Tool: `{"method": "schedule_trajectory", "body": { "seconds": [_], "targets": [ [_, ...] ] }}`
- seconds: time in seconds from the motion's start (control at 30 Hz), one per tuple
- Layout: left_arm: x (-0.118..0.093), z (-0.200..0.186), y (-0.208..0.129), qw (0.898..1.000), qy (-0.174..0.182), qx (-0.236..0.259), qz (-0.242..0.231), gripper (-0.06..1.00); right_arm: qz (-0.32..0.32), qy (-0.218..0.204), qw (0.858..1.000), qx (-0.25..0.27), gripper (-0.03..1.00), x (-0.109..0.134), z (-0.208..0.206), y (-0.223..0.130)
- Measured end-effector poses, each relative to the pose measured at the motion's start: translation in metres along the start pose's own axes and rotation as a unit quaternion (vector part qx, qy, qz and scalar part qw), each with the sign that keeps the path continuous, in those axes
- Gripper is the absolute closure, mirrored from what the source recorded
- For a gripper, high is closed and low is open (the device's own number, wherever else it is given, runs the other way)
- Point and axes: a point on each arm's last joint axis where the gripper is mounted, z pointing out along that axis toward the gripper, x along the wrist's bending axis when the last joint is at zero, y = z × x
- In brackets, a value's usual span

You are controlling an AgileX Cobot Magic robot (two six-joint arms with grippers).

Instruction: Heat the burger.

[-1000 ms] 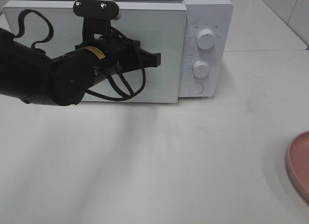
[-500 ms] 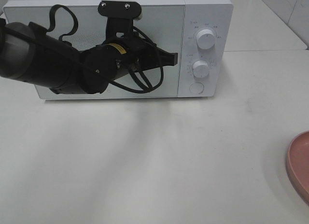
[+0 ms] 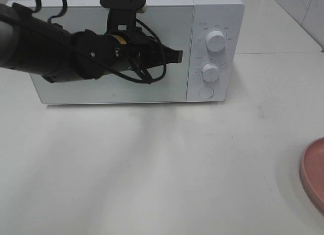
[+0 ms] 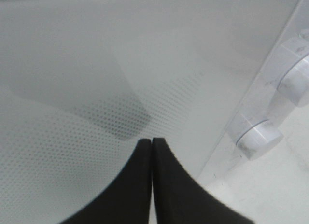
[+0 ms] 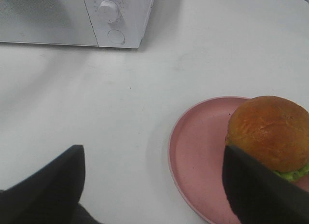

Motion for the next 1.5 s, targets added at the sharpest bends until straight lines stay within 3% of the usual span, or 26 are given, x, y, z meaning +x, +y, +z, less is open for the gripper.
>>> {"method": "schedule_trajectory", "body": {
  "seconds": [0.13, 0.17, 0.2, 0.23, 0.27, 0.3, 0.33, 0.37, 0.4, 0.43, 0.47, 0.53, 0.57, 0.6, 0.77, 0.87, 0.93, 1.0, 1.03, 1.07, 1.13, 1.23, 1.5],
  "targets": [
    [-0.003, -0.009, 0.004, 0.999, -0.017, 0.035, 0.005, 0.9, 0.0, 0.0, 1.0, 0.0, 0.21, 0.0, 0.0, 0.0],
    [-0.005, -0.014, 0.005, 0.998, -0.031, 0.063, 0.008, 0.81, 0.0, 0.0, 1.0, 0.0, 0.21, 0.0, 0.0, 0.0],
    [-0.005, -0.014, 0.005, 0.998, -0.031, 0.063, 0.008, 0.81, 0.0, 0.0, 1.0, 0.0, 0.21, 0.0, 0.0, 0.0],
    [-0.008, -0.019, 0.004, 0.995, -0.043, 0.09, 0.008, 0.67, 0.0, 0.0, 1.0, 0.0, 0.21, 0.0, 0.0, 0.0],
    [-0.009, -0.021, 0.003, 0.994, -0.048, 0.102, 0.008, 0.6, 0.0, 0.0, 1.0, 0.0, 0.21, 0.0, 0.0, 0.0],
    [-0.009, -0.021, 0.003, 0.994, -0.048, 0.102, 0.008, 0.6, 0.0, 0.0, 1.0, 0.0, 0.21, 0.0, 0.0, 0.0],
    [-0.011, -0.026, 0.002, 0.99, -0.061, 0.131, 0.008, 0.41, 0.0, 0.0, 1.0, 0.0, 0.21, 0.0, 0.0, 0.0],
    [-0.012, -0.029, 0.002, 0.987, -0.067, 0.145, 0.008, 0.29, 0.0, 0.0, 1.0, 0.0, 0.21, 0.0, 0.0, 0.0],
    [-0.012, -0.029, 0.002, 0.987, -0.067, 0.145, 0.008, 0.29, 0.0, 0.0, 1.0, 0.0, 0.21, 0.0, 0.0, 0.0],
    [-0.014, -0.034, 0.0, 0.982, -0.078, 0.171, 0.009, 0.11, 0.0, 0.0, 1.0, 0.0, 0.21, 0.0, 0.0, 0.0],
    [-0.017, -0.04, -0.003, 0.975, -0.091, 0.204, 0.013, 0.01, 0.0, 0.0, 1.0, 0.0, 0.21, 0.0, 0.0, 0.0],
    [-0.017, -0.042, -0.005, 0.971, -0.095, 0.217, 0.016, -0.01, 0.0, 0.0, 1.0, 0.0, 0.21, 0.0, 0.0, 0.0],
    [-0.018, -0.046, -0.008, 0.963, -0.105, 0.247, 0.025, -0.03, 0.0, 0.0, 1.0, 0.0, 0.21, 0.0, 0.0, 0.0],
    [-0.018, -0.046, -0.008, 0.963, -0.105, 0.247, 0.025, -0.03, 0.0, 0.0, 1.0, 0.0, 0.21, 0.0, 0.0, 0.0],
    [-0.02, -0.06, -0.012, 0.941, -0.124, 0.31, 0.05, -0.04, 0.0, 0.0, 1.0, 0.0, 0.21, 0.0, 0.0, 0.0],
    [-0.02, -0.063, -0.012, 0.938, -0.127, 0.318, 0.055, -0.04, 0.0, 0.0, 1.0, 0.0, 0.21, 0.0, 0.0, 0.0],
    [-0.02, -0.075, -0.009, 0.926, -0.136, 0.345, 0.072, -0.04, 0.0, 0.0, 1.0, 0.0, 0.21, 0.0, 0.0, 0.0],
    [-0.02, -0.078, -0.008, 0.922, -0.137, 0.353, 0.081, -0.04, 0.0, 0.0, 1.0, 0.0, 0.21, 0.0, 0.0, 0.0],
    [-0.018, -0.085, -0.009, 0.912, -0.138, 0.374, 0.097, -0.04, 0.0, 0.0, 1.0, 0.0, 0.21, 0.0, 0.0, 0.0],
    [-0.018, -0.085, -0.009, 0.912, -0.138, 0.374, 0.097, -0.04, 0.0, 0.0, 1.0, 0.0, 0.21, 0.0, 0.0, 0.0],
    [-0.015, -0.09, -0.011, 0.9, -0.128, 0.404, 0.102, -0.04, 0.0, 0.0, 1.0, 0.0, 0.21, 0.0, 0.0, 0.0],
    [-0.009, -0.092, -0.013, 0.893, -0.105, 0.426, 0.095, -0.04, 0.0, 0.0, 1.0, 0.0, 0.21, 0.0, 0.0, 0.0],
    [0.023, -0.094, -0.012, 0.883, -0.068, 0.461, 0.05, -0.04, 0.0, 0.0, 1.0, 0.0, 0.21, 0.0, 0.0, 0.0]
  ]
}}
